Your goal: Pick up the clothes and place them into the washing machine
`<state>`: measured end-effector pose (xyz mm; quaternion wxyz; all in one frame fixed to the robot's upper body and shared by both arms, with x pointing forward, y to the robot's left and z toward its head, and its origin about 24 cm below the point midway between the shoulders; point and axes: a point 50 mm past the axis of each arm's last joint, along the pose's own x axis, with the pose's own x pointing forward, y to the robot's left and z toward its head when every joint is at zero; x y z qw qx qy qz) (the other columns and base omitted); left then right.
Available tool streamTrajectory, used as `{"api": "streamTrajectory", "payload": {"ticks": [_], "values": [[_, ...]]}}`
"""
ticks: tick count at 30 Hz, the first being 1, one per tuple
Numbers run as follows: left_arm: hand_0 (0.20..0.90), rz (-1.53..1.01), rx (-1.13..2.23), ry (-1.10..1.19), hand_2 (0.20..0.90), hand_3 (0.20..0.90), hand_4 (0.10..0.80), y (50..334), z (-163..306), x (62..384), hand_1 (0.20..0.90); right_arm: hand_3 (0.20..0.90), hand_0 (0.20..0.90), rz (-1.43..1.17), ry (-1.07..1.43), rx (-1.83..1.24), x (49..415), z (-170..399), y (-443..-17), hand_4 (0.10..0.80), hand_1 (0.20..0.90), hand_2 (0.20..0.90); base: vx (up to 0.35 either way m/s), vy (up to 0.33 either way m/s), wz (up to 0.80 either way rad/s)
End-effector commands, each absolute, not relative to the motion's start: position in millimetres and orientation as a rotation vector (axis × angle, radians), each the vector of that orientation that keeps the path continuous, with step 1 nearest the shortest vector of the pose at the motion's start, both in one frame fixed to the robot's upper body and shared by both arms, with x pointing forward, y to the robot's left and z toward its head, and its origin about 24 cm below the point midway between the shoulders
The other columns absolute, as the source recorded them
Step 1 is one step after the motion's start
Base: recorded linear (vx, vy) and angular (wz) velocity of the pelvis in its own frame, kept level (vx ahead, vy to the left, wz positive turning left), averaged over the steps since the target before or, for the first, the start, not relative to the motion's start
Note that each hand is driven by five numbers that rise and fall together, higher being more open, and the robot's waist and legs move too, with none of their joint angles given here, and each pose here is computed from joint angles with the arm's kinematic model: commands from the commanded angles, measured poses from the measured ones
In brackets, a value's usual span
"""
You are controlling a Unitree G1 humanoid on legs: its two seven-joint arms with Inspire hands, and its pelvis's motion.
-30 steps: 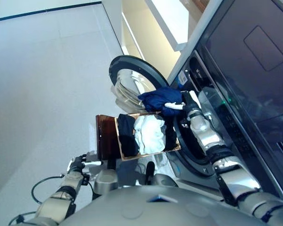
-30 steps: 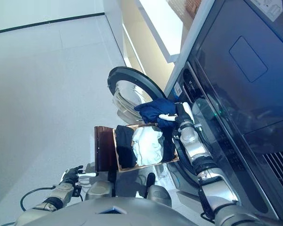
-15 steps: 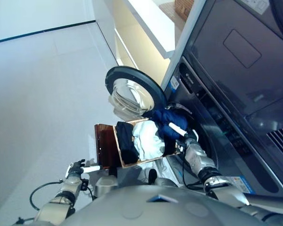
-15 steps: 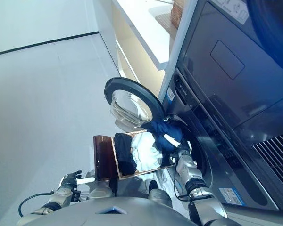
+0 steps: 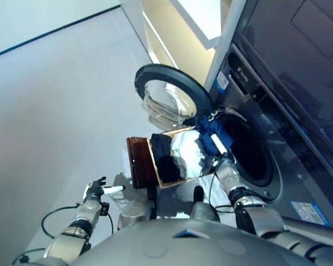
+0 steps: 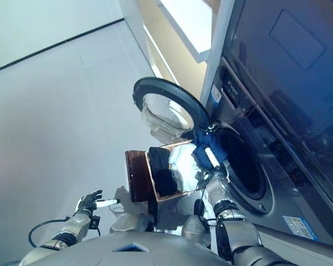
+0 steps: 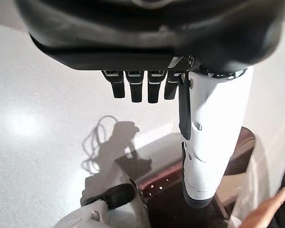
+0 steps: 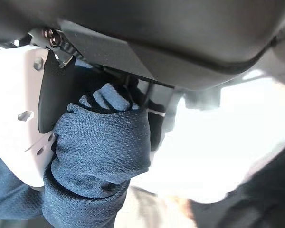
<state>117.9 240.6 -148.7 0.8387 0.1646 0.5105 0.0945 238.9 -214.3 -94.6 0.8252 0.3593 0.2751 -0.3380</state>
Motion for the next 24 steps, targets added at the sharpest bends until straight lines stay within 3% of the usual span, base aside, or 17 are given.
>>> {"api": "streamTrajectory", "payload": {"ticks": [1, 13, 24], "values": [[0.9, 0.247, 0.395, 0.953, 0.9, 0.9, 0.8, 245, -135, 153, 0.9, 0.2, 0.2, -0.834, 0.274, 0.909, 289, -42, -233, 0.3, 0.2, 0.2, 0.045, 0.05, 0.09], [0.9, 0.184, 0.363, 0.893, 0.9, 0.9, 0.8, 218, -134, 168, 0.9, 0.2, 0.2, -1.105, 0.065, 1.167, 291, -24, -262, 0.3, 0.2, 0.2, 0.011, 0.075, 0.06], [0.9, 0.133, 0.282, 0.844, 0.9, 0.9, 0.8, 197, -132, 177, 0.9, 0.2, 0.2, -1.152, -0.063, 1.114, 300, 13, -300, 0.3, 0.2, 0.2, -0.057, 0.112, -0.01]]}}
